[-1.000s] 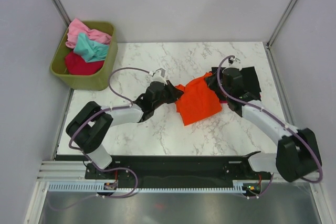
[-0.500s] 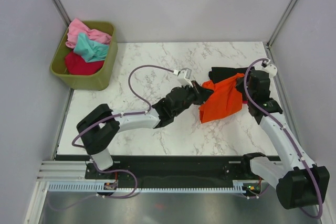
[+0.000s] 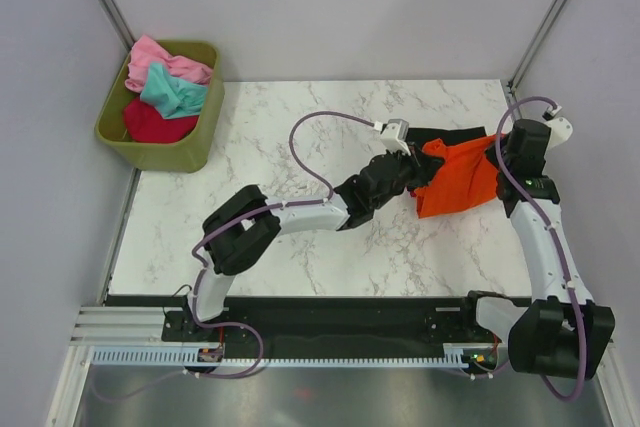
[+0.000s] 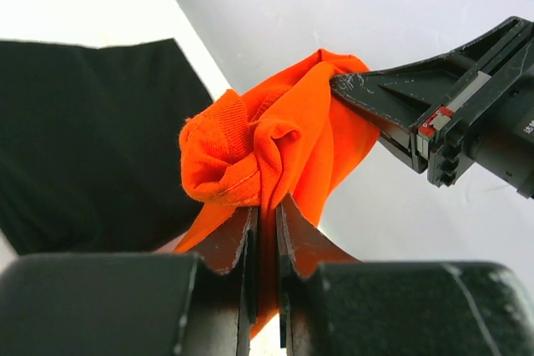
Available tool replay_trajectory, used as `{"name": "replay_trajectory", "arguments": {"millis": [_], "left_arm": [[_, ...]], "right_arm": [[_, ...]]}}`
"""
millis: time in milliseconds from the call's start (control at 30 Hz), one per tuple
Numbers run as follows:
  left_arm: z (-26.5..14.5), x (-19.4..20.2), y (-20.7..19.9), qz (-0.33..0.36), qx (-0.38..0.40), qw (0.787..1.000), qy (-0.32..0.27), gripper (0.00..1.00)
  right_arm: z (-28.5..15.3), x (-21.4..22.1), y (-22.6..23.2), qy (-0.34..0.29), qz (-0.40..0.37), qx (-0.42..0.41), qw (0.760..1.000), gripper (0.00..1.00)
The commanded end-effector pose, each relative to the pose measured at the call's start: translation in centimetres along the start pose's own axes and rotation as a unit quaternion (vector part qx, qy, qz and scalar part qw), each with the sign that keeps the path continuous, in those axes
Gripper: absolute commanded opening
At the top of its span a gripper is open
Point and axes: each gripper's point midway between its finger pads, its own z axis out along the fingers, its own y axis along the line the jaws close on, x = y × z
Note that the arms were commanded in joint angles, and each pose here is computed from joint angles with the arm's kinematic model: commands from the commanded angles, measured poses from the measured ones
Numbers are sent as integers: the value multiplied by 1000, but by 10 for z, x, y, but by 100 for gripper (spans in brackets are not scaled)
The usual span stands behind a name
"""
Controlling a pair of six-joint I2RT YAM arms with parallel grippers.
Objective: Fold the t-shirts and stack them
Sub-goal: Neatly place the folded tshirt to the corner
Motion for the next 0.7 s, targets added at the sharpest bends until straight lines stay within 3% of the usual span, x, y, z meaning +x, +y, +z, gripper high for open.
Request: {"name": "replay_trajectory", "arguments": {"millis": [0, 267, 667], "left_arm": [[16, -25, -26, 16, 29, 998, -46, 2], [47, -27, -21, 30, 19, 997, -70, 2], [98, -41, 56, -1, -23, 997, -73, 2]], "right_arm": [[-3, -53, 10, -84, 18, 8, 996, 0], [29, -56, 16, -82, 35, 17, 996, 0], [96, -38, 30, -52, 53, 16, 997, 0]]}}
